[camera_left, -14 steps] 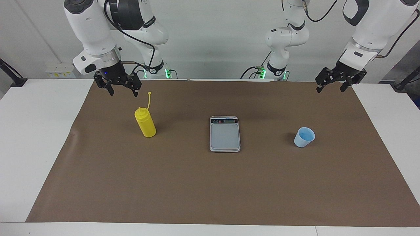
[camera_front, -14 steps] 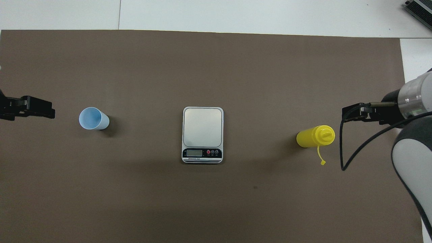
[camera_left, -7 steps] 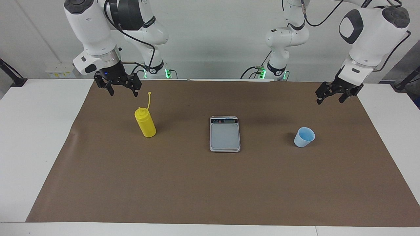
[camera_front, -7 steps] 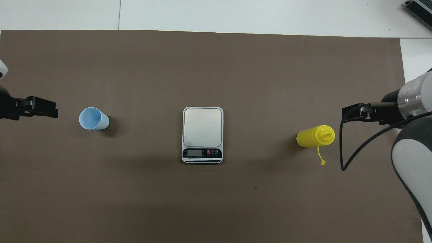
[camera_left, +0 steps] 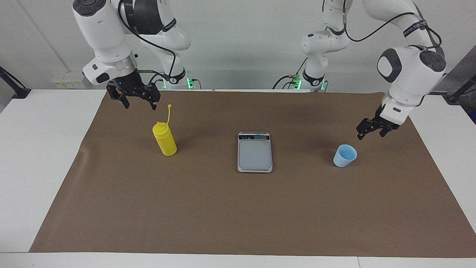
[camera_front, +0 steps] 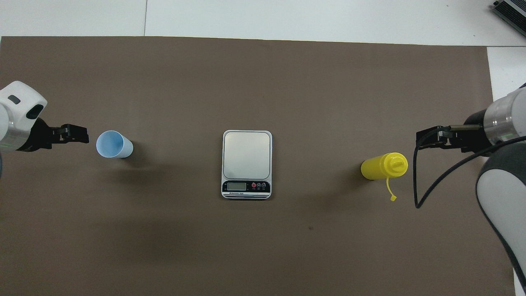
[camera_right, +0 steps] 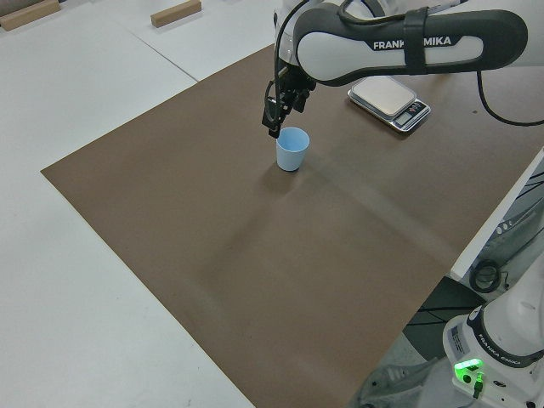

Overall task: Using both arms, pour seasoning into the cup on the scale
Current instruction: 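Grasp the light blue cup with the left gripper, then carry the blue cup with the left gripper onto the scale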

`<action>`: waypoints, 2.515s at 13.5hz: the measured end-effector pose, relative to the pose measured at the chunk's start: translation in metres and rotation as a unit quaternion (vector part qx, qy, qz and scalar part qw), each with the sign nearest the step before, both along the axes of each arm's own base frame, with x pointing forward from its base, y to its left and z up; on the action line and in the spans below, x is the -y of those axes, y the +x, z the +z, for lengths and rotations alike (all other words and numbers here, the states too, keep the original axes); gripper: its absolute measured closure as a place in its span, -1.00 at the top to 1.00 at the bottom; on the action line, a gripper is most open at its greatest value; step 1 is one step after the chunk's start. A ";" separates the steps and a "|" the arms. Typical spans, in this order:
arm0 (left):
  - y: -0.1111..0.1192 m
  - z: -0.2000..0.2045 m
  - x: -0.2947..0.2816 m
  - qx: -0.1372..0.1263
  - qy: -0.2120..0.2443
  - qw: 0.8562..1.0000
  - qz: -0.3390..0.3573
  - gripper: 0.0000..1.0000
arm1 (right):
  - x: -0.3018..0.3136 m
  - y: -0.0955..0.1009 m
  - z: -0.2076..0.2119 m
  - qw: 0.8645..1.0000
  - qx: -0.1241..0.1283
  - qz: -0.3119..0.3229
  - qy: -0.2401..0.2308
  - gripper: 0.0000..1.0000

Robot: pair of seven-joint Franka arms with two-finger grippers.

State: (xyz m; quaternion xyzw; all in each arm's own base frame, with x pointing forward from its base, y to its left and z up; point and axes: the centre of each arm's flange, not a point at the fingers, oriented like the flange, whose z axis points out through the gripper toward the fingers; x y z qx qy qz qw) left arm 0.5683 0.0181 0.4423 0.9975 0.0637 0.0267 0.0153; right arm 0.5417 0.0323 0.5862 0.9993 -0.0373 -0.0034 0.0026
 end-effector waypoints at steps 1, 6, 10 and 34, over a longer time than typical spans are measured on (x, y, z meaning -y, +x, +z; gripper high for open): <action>0.004 -0.012 0.000 0.006 -0.002 1.000 0.014 1.00 | 0.000 0.000 0.000 1.000 0.000 0.000 0.000 1.00; 0.004 -0.057 0.005 0.005 -0.009 0.998 0.069 1.00 | 0.000 -0.001 0.001 1.000 0.001 0.000 0.000 1.00; -0.004 -0.082 0.008 -0.006 -0.009 0.997 0.074 1.00 | 0.000 -0.001 0.002 1.000 0.001 0.000 0.000 1.00; 0.019 0.071 0.125 0.006 -0.012 1.000 -0.022 -0.93 | 0.000 -0.001 0.002 1.000 0.001 0.000 0.000 1.00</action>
